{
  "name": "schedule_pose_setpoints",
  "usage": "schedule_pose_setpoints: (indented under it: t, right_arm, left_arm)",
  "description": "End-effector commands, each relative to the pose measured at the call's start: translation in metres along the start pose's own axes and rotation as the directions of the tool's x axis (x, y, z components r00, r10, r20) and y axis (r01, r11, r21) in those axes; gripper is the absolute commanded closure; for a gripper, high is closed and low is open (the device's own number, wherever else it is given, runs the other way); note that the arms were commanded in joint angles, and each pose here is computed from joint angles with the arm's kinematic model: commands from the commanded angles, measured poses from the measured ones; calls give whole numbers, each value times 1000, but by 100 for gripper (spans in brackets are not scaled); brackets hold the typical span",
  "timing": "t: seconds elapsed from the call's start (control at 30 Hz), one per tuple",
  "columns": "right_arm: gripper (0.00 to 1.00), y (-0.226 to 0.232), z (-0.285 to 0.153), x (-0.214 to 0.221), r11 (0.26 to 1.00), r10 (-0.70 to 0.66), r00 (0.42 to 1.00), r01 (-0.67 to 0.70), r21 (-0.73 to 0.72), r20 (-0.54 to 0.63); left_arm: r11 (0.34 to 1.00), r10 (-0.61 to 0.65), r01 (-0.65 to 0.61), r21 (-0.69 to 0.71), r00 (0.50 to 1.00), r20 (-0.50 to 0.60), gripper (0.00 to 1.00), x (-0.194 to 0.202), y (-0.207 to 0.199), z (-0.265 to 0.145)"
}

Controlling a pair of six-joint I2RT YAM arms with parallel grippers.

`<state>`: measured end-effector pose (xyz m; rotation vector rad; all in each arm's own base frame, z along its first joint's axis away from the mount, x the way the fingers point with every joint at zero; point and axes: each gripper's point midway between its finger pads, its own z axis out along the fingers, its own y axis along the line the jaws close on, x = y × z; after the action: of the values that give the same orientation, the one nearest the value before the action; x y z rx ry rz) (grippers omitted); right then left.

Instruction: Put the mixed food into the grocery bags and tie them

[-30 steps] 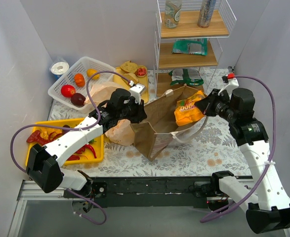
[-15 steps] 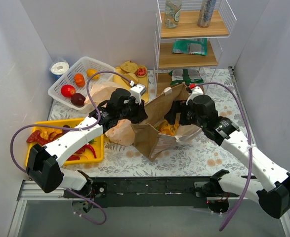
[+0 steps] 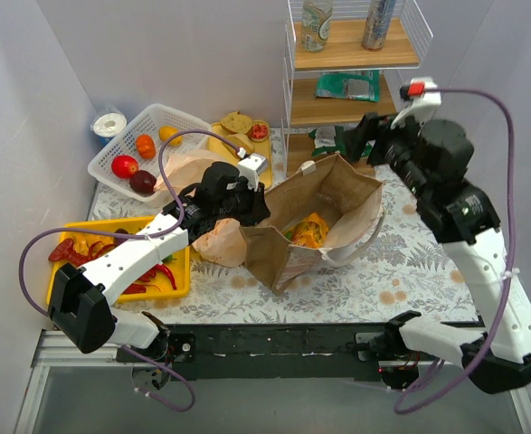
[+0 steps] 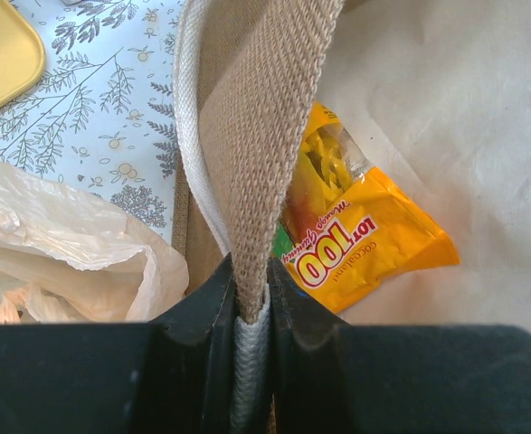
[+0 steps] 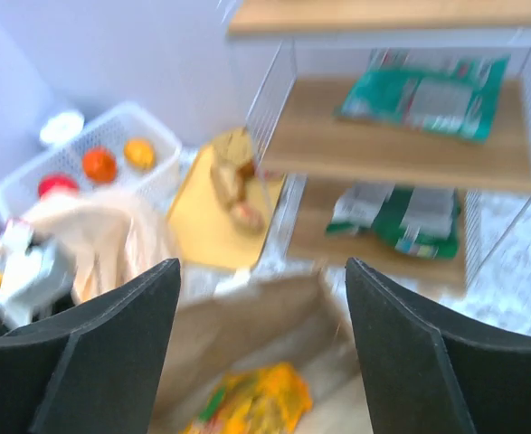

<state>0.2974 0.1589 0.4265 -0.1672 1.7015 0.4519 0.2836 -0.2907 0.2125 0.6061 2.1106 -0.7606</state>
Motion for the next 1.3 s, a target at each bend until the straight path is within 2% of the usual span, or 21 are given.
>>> schedule_pose_setpoints:
  t: [0.0,0.27,0.43,0.8,1.27]
  right_arm:
    - [21,-24,41,-41,996,-84,995,85,-20,47]
    - [21,-52,96,-104,983,-157,970,171,-60,185]
    - [13,-70,129,-124,979,-190,941,204,-23,281]
    - [7,-118,192,-119,978,-207,936,189,90,284]
    - [5,-159,220,-110,977,-193,938,158,141,288]
  left_arm:
    - [1000,10,-10,8,999,35,100,-8,-2,-2]
    - [1000,10,-10,-8,1000,13,100,-4,2,2]
    - [1000,7,-7,8,1000,6,100,-2,0,3]
    - [1000,6,-6,1,1000,-10,100,2,2,7]
    - [1000,5,-5,-1,999,-37,100,8,4,13]
